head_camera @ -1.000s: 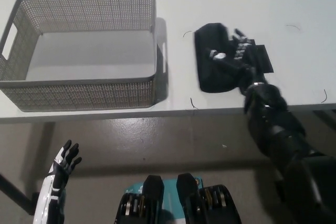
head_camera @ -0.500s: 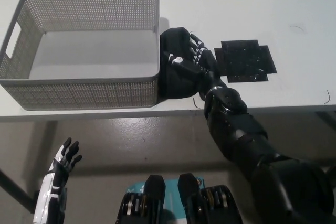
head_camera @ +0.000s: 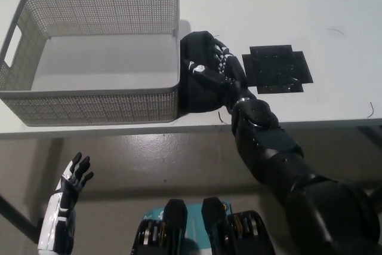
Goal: Use the right hand to push the pencil case on the right hand side to the container on the left side
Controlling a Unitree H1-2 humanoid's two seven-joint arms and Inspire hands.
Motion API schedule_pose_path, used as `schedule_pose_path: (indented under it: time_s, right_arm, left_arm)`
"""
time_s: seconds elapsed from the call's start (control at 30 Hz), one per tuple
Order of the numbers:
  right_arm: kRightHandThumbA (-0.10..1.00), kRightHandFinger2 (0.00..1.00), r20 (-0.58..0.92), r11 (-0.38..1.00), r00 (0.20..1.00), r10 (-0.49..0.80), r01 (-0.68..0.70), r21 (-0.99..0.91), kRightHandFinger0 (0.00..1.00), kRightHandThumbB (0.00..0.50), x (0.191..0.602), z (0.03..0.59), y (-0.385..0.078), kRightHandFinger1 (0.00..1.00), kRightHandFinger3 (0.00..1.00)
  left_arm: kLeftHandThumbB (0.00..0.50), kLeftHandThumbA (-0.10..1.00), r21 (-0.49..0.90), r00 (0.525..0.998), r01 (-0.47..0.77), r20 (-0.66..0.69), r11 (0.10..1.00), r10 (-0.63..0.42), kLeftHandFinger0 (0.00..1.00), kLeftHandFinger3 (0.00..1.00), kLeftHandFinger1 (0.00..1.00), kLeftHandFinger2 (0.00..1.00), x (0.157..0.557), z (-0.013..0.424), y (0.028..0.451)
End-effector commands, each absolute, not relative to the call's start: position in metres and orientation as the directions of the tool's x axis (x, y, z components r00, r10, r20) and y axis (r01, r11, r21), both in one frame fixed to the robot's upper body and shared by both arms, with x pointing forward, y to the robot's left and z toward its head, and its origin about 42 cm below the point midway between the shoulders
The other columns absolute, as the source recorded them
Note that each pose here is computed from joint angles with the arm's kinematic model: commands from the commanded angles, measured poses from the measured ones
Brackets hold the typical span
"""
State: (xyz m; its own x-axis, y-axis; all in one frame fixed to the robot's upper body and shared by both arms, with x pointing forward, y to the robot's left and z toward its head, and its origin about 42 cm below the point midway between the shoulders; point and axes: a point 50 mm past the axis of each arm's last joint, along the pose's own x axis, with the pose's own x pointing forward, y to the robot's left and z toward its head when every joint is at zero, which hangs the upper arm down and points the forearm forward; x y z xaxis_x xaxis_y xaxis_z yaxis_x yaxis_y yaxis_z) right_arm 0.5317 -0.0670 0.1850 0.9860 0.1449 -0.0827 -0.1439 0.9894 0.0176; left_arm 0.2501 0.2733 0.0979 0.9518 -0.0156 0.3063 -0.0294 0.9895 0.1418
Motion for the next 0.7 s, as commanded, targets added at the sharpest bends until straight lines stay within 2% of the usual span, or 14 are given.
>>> schedule_pose_path:
  time_s: [0.0,0.1,0.23,0.27,0.37,0.43,0.5,0.67]
  right_arm:
    - [1.0,1.0,0.098,0.84,0.995,0.032,0.026,-0.542,1.0,0.307,0.551,0.232,-0.074,1.0,1.0]
    - [1.0,1.0,0.152,0.796,0.988,-0.012,0.101,-0.597,1.0,0.355,0.555,0.236,-0.089,1.0,1.0]
    - [1.0,1.0,0.188,0.848,0.98,-0.062,0.151,-0.508,1.0,0.361,0.56,0.244,-0.109,1.0,1.0]
    - [1.0,1.0,0.19,0.876,0.979,-0.067,0.149,-0.459,1.0,0.349,0.561,0.247,-0.114,1.0,1.0]
    - [1.0,1.0,0.192,0.92,0.98,-0.055,0.124,-0.373,1.0,0.365,0.564,0.253,-0.123,1.0,1.0]
    - [1.0,1.0,0.218,0.94,0.975,-0.038,0.109,-0.322,1.0,0.422,0.565,0.258,-0.127,1.0,1.0]
    - [1.0,1.0,0.239,0.945,0.97,-0.029,0.105,-0.309,1.0,0.438,0.564,0.262,-0.127,1.0,1.0]
    - [1.0,1.0,0.289,0.977,0.956,0.045,0.018,-0.213,1.0,0.427,0.552,0.273,-0.124,1.0,1.0]
  left_arm:
    - [0.132,1.0,0.172,0.928,-0.03,0.371,0.985,-0.037,1.0,1.0,1.0,1.0,0.255,0.11,0.281]
    - [0.121,1.0,0.171,0.927,-0.033,0.375,0.985,-0.034,1.0,1.0,1.0,1.0,0.255,0.111,0.281]
    - [0.11,1.0,0.16,0.926,-0.026,0.376,0.987,-0.037,1.0,1.0,1.0,1.0,0.256,0.112,0.281]
    - [0.103,1.0,0.165,0.926,-0.028,0.375,0.986,-0.037,1.0,1.0,1.0,1.0,0.255,0.112,0.283]
    - [0.09,1.0,0.171,0.927,-0.031,0.374,0.985,-0.035,1.0,1.0,1.0,1.0,0.256,0.112,0.284]
    - [0.078,1.0,0.163,0.927,-0.025,0.374,0.986,-0.039,1.0,1.0,1.0,1.0,0.258,0.111,0.284]
    - [0.076,1.0,0.163,0.926,-0.024,0.375,0.986,-0.039,1.0,1.0,1.0,1.0,0.259,0.111,0.283]
    - [0.073,1.0,0.169,0.928,-0.024,0.37,0.985,-0.041,1.0,1.0,1.0,1.0,0.259,0.11,0.282]
